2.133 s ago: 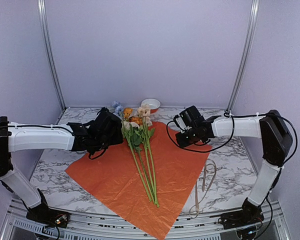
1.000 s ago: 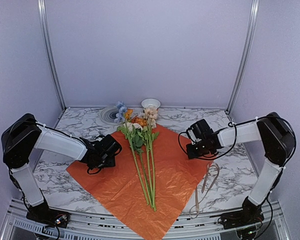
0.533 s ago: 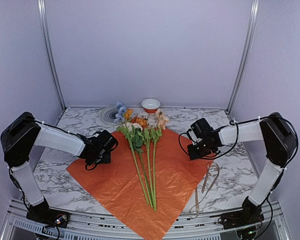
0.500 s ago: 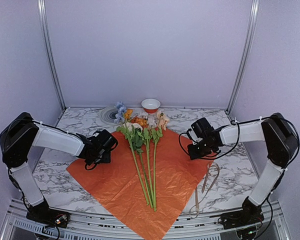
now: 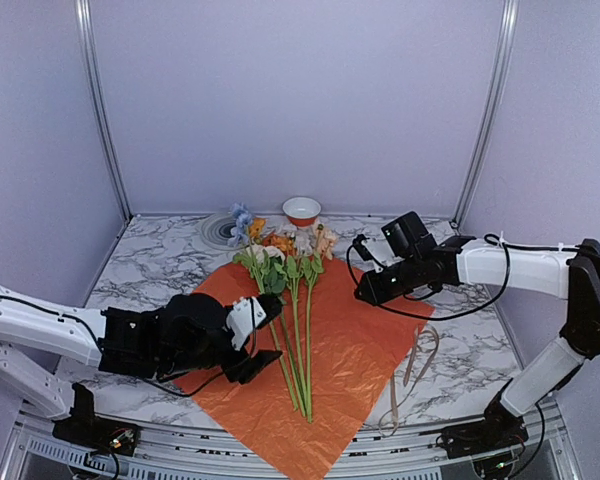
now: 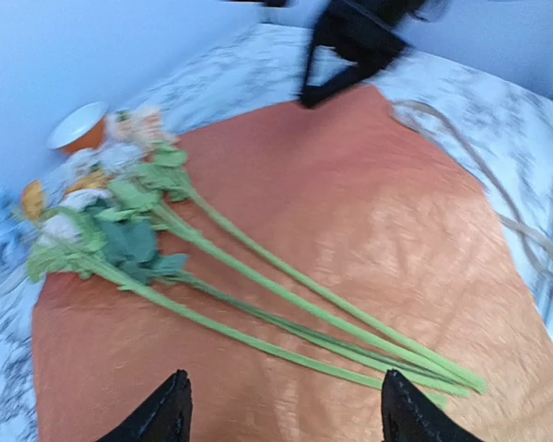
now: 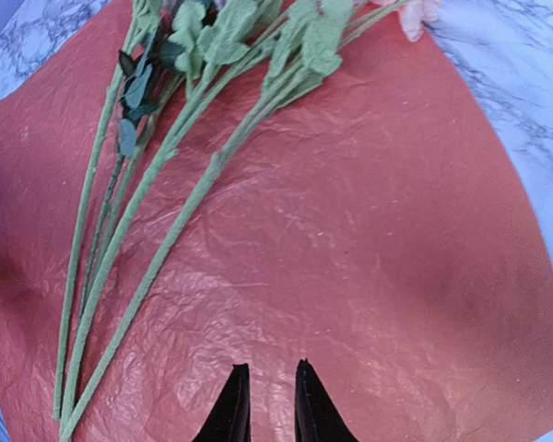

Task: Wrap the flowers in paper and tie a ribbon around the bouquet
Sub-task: Pick up the bottom corner of the flattened wrapping paper from the center of the board.

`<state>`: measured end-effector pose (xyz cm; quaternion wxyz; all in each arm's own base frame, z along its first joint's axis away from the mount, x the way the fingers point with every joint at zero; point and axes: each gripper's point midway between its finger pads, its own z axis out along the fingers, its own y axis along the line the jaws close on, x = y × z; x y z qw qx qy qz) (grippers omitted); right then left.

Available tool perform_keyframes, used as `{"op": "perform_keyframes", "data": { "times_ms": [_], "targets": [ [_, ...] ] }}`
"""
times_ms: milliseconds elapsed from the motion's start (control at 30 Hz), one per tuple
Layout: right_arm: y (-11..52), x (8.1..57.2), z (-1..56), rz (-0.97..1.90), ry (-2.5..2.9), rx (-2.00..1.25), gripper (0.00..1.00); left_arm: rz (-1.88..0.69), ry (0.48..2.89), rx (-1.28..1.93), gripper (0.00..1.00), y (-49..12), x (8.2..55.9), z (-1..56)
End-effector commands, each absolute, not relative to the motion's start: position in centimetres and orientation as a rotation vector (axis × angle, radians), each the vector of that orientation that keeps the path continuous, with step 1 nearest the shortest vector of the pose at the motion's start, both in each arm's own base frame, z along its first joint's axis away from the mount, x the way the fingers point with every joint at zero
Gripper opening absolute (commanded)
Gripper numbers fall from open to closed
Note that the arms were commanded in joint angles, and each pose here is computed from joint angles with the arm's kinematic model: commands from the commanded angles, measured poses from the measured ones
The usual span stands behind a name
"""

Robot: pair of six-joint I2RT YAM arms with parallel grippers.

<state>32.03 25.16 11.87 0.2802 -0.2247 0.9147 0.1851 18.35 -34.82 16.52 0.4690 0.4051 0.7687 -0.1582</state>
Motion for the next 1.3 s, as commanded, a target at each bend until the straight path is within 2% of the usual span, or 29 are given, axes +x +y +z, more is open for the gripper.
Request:
{"op": "perform_keyframes", "data": {
  "times_ms": [0,100,267,667,900,1067,1267],
  "targets": [
    [27.7,29.9,12.7,0.605,2.453,-0.711,0.18,-0.565,1.494,1.619,0.74,-38.8,7.3,13.1],
    [28.5,29.0,12.8,0.672,2.458,-0.718,0.18,-0.506,1.397,1.873,0.78,-39.5,2.9,9.8],
    [29.8,27.1,12.1,0.746,2.472,-0.765,0.19,-0.503,1.381,2.094,0.78,-40.3,-0.4,6.2],
    [29.4,27.0,11.0,0.694,2.508,-0.757,0.19,-0.477,1.181,2.382,0.79,-40.6,-3.2,4.2],
    [29.3,27.1,10.0,0.677,2.529,-0.765,0.19,-0.391,1.156,2.529,0.82,-39.9,-3.4,2.4],
    [29.2,27.4,9.6,0.646,2.537,-0.771,0.19,-0.337,1.196,2.55,0.77,-40.3,-3.0,0.9],
    [28.9,27.5,8.9,0.614,2.55,-0.775,0.19,-0.248,1.294,2.534,0.63,-41.0,-2.0,-0.1]
  ]
}}
